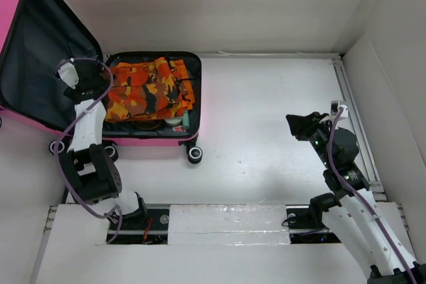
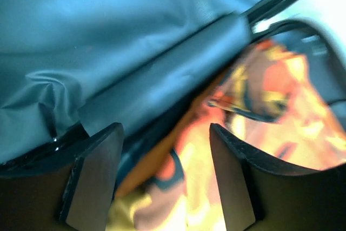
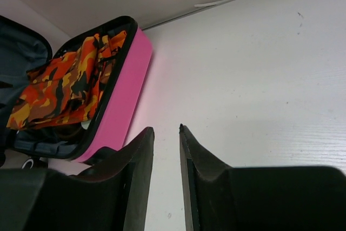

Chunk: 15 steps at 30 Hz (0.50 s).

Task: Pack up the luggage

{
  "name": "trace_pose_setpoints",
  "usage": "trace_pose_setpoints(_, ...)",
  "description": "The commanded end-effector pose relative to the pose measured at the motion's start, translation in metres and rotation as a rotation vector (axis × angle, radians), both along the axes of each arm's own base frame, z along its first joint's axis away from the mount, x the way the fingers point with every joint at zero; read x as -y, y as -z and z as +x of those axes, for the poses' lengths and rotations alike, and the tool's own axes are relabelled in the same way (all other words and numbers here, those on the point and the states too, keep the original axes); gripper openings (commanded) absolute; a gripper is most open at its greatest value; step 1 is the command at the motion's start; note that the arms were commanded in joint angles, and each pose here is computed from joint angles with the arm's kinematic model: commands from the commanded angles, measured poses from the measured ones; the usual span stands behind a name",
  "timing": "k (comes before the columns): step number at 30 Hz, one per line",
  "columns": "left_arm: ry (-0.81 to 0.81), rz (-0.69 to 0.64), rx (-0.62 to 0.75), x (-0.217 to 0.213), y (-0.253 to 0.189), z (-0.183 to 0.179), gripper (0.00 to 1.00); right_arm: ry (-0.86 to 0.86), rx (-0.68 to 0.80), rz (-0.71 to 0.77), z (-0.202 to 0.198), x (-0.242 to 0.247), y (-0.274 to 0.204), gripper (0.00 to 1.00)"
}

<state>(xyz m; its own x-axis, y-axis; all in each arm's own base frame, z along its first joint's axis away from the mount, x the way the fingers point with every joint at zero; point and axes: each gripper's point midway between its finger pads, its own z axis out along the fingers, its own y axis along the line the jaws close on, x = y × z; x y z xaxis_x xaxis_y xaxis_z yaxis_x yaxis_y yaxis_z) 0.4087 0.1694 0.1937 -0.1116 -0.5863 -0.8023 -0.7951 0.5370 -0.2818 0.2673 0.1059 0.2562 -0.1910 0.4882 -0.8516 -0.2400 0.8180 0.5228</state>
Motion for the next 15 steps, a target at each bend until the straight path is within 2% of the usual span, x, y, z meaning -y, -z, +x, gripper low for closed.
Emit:
trace_pose_setpoints(1,0.032,-0.006,0.236,0.017,-0.085,-0.003,0.6,-0.04,0.055,0.013,0.001,-0.007,-0.014,0.32)
trace_pose_setpoints(4,0.046,0.039,0.307,0.039,-0.128,-0.009,0.6,-0.089,0.028,0.007,0.004,-0.017,-0.009,0.33)
trace_pose_setpoints(6,0.016,0.082,0.275,0.039,-0.135,-0.021,0.6,-0.127,0.019,-0.005,0.006,-0.025,-0.007,0.28)
trace_pose_setpoints(9,-0.064,0.131,0.238,0.028,-0.144,-0.05,0.6,-0.205,0.015,-0.015,0.004,-0.038,-0.003,0.0)
trace_pose_setpoints(11,-0.123,0.18,0.24,0.02,-0.158,-0.074,0.59,-0.239,0.032,-0.022,0.003,-0.043,-0.005,0.0)
trace_pose_setpoints(15,-0.26,0.262,0.152,0.001,-0.164,-0.129,0.6,-0.276,0.022,-0.031,0.003,-0.049,-0.001,0.0)
